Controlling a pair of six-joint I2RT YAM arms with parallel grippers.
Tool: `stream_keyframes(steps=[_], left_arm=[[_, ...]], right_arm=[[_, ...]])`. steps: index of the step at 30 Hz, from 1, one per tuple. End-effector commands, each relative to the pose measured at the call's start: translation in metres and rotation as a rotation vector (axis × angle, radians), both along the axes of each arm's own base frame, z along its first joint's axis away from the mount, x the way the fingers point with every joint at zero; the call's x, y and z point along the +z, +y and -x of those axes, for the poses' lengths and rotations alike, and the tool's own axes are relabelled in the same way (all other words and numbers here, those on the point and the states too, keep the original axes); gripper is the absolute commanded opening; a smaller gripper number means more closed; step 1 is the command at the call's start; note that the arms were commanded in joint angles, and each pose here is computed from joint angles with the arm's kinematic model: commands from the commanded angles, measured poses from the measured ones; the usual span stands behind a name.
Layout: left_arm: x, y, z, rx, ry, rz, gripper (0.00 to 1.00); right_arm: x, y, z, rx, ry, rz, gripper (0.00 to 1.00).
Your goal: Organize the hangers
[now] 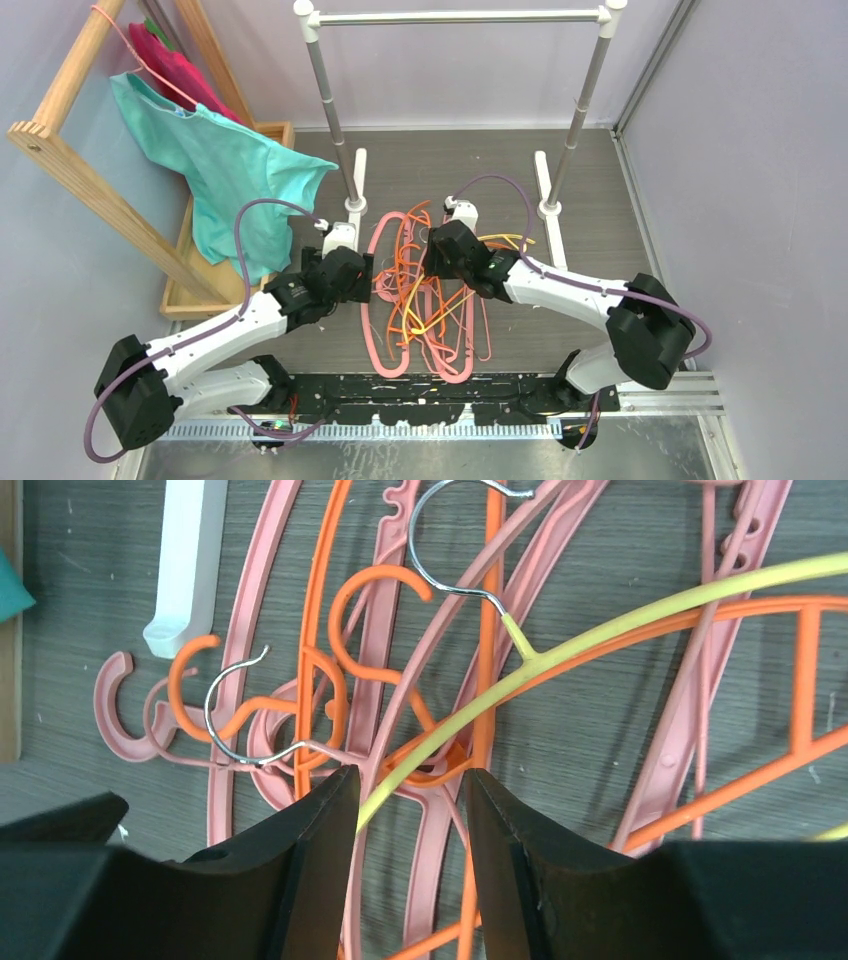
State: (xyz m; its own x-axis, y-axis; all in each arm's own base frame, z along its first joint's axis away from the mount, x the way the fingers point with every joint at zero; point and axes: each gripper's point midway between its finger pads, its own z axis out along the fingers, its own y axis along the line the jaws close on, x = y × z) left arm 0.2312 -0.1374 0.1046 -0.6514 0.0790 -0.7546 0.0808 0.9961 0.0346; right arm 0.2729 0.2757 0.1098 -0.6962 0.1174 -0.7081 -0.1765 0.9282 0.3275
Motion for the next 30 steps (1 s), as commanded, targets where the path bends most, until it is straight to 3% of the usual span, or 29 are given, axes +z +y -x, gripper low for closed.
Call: stream_keyframes(steps=[1, 16, 23, 30], left_arm=[[0.006, -0.01, -0.004, -0.01, -0.015, 0.048, 0.98], [0.009, -0.005, 0.005, -0.026, -0.009, 0.069, 0.98], [0.005, -0.004, 0.008, -0.024, 0.003, 0.067, 0.98], [0.0, -0.003, 0.008, -0.02, 0.01, 0.063, 0.98]], right_arm=[[0.002, 0.011, -0.01, -0.104, 0.017, -0.114, 0.49], [-0.026, 0.014, -0.025, -0.198, 0.044, -0.09, 0.48], [-0.035, 0.007, -0.029, -0.233, 0.018, -0.08, 0.31], [-0.058, 0.0, -0.026, -0.239, 0.044, -0.026, 0.31]])
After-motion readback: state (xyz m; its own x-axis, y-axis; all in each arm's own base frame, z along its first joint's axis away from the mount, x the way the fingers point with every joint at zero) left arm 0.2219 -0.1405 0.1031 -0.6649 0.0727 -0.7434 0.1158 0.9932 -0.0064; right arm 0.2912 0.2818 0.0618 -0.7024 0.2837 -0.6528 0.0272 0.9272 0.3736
